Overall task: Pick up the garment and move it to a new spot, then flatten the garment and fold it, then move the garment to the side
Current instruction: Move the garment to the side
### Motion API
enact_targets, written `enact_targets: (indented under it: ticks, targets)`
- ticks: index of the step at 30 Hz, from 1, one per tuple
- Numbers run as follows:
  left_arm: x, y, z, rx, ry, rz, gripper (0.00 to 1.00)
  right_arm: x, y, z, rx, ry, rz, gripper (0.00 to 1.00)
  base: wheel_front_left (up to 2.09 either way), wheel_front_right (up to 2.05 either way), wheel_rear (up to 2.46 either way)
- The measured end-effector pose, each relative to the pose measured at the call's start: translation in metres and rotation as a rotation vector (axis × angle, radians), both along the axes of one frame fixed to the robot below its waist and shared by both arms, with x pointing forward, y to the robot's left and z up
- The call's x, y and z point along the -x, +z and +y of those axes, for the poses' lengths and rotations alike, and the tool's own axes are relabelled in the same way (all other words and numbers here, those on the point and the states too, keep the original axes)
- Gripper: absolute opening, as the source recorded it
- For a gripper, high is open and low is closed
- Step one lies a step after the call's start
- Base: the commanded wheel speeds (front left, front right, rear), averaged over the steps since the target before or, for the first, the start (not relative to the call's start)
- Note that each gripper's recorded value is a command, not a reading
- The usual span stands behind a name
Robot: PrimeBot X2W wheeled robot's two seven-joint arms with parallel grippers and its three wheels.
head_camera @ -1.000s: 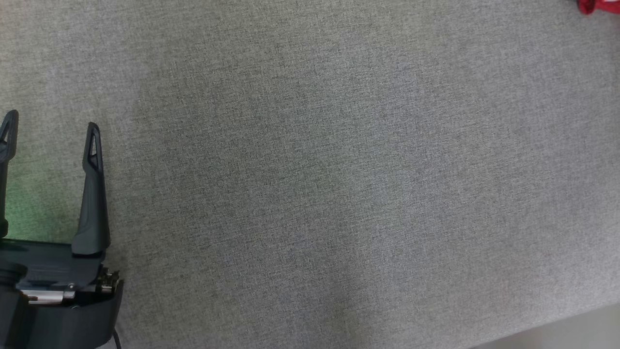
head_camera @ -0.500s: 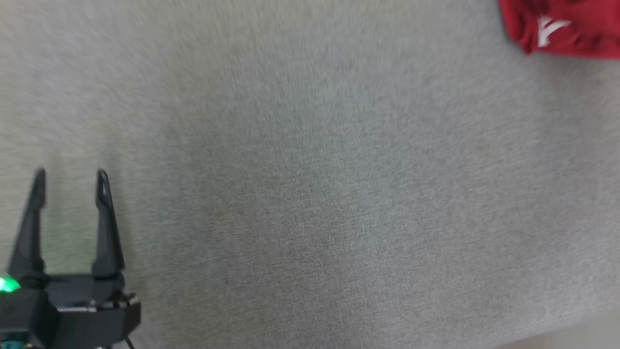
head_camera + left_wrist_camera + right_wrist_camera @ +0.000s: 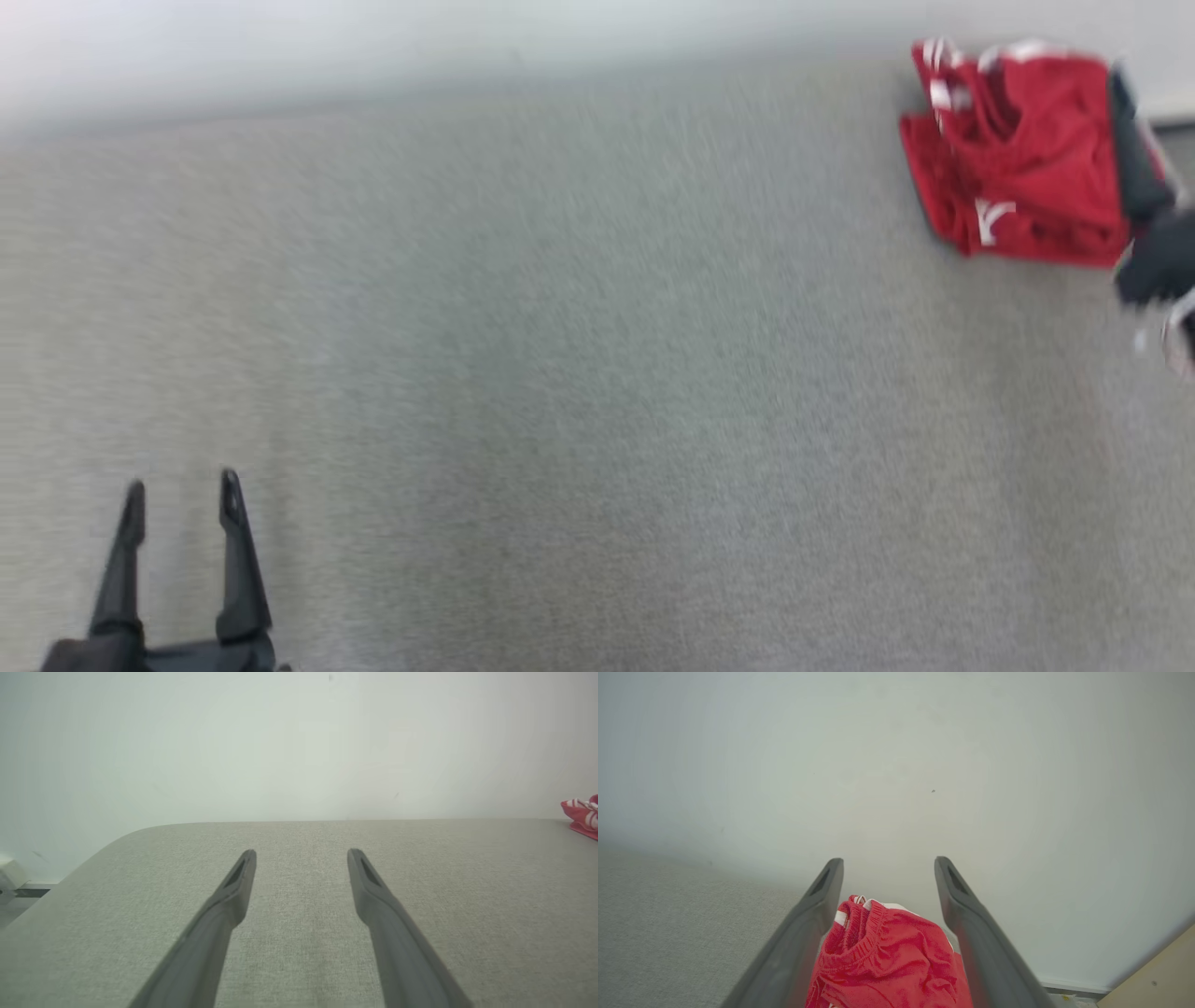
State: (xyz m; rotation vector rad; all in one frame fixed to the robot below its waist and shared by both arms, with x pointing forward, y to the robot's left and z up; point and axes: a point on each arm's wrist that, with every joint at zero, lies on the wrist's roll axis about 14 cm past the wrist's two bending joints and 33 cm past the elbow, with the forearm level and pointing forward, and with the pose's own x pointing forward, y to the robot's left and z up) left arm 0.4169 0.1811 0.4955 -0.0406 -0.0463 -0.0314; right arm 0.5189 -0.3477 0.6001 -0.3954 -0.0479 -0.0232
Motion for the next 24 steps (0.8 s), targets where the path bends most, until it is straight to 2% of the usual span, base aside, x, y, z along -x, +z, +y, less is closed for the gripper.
enact_targets:
  ticks: [3, 9, 18, 24]
  targets:
    - [0.014, 0.008, 0.004, 0.004, 0.013, -0.013, 1.0, 0.026, -0.006, 0.007, -0.067, 0.008, -0.035, 1.0, 0.0, 0.0, 0.0]
    - [0.039, 0.026, 0.021, 0.002, 0.067, -0.059, 1.0, 0.085, -0.047, 0.039, -0.173, 0.032, -0.032, 1.0, 0.0, 0.0, 0.0]
    - [0.067, 0.039, 0.037, -0.001, 0.124, -0.091, 1.0, 0.138, -0.03, 0.111, -0.286, 0.088, -0.124, 1.0, 0.0, 0.0, 0.0]
    - [0.076, 0.041, 0.037, 0.005, 0.13, -0.09, 1.0, 0.155, -0.044, 0.153, -0.352, 0.136, -0.099, 1.0, 0.0, 0.0, 0.0]
